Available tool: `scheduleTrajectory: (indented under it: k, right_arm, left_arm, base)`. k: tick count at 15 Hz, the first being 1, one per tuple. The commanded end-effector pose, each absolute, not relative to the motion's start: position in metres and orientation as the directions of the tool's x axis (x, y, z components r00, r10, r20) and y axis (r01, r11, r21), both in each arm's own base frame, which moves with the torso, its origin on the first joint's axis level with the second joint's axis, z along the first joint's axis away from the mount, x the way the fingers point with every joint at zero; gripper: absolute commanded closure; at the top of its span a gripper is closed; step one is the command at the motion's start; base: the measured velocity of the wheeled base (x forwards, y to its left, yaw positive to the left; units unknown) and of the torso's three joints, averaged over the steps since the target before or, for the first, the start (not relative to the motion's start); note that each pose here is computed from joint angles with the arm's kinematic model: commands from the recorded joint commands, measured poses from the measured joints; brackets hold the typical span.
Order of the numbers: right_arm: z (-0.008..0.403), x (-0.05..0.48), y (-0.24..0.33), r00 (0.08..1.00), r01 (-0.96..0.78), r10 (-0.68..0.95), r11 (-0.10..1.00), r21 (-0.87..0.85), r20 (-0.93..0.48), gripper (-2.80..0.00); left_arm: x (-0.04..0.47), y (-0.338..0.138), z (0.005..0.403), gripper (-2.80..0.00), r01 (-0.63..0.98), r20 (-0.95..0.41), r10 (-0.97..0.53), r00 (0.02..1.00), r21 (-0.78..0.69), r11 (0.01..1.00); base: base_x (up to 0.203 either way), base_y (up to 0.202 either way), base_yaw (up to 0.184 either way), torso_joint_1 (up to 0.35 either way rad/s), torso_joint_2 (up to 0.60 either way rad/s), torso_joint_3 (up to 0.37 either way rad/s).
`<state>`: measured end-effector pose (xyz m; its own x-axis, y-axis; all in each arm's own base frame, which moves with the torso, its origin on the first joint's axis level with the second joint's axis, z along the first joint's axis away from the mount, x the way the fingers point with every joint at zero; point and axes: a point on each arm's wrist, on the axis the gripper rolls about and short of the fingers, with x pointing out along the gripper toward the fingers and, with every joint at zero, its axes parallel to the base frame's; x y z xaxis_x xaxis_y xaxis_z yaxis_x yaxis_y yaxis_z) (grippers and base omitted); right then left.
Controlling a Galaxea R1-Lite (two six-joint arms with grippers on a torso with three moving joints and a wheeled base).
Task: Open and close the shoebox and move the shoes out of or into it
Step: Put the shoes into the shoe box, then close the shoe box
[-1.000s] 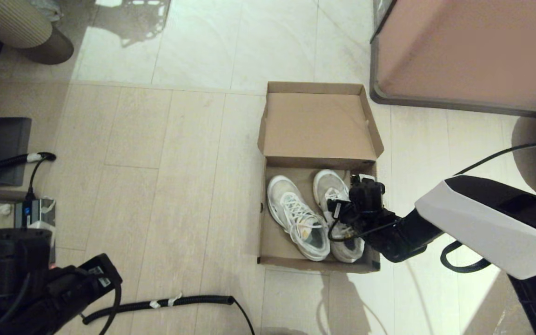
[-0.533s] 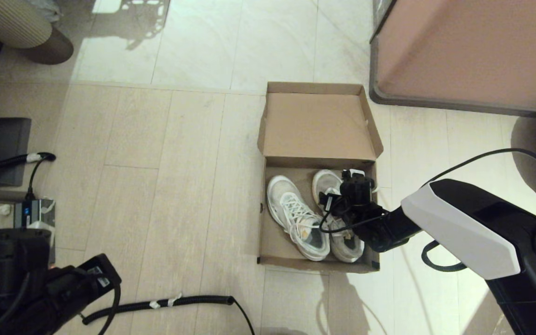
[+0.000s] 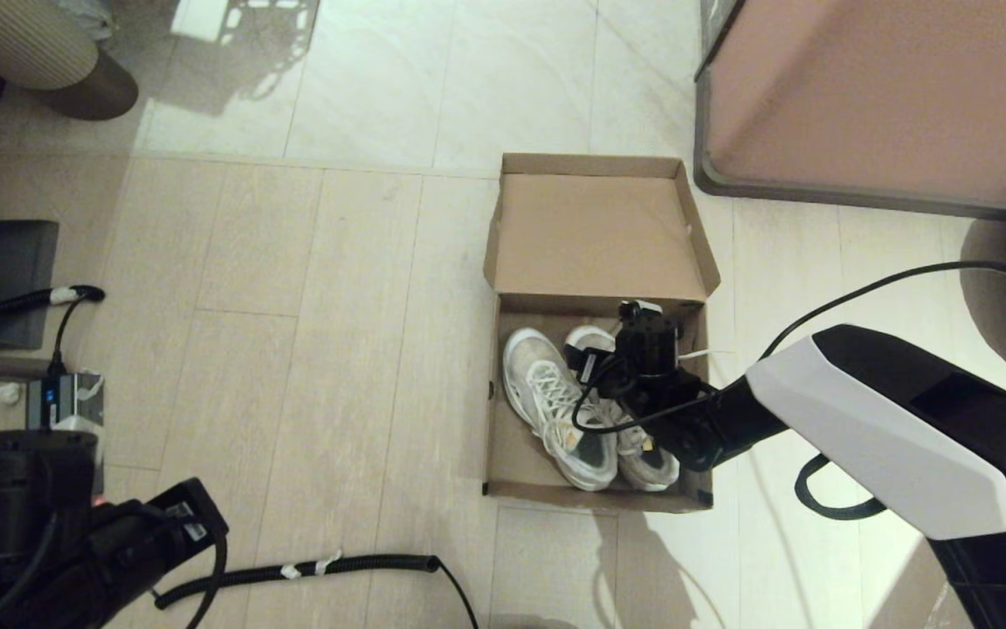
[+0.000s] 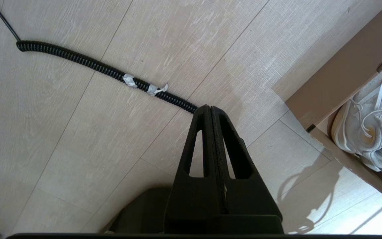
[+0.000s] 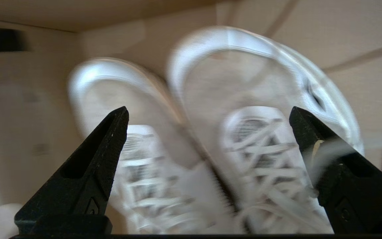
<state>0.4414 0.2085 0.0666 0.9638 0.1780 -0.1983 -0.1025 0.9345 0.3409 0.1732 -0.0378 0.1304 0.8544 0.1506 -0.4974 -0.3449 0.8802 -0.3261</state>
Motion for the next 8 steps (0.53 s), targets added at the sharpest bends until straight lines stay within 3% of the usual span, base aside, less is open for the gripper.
scheduleTrajectory:
  k: [1,8]
  right_arm:
    - [0.097,0.428,0.215,0.969,-0.138,0.201,0.923,0.360,-0.144,-2.80]
    - [0.143,0.404,0.211,0.972,-0.144,0.200,0.926,0.350,-0.127,-2.80]
  left_arm:
    - [0.174,-0.038,0.131,0.00,-0.347,-0.493,0.153,0.856,-0.331,0.878]
    - [0.171,-0.037,0.131,0.00,-0.344,-0.490,0.149,0.859,-0.337,0.876]
  base:
    - [0.000,0.000,0.000,0.000,0.00,0.000]
    - [0.000,0.000,0.000,0.000,0.00,0.000]
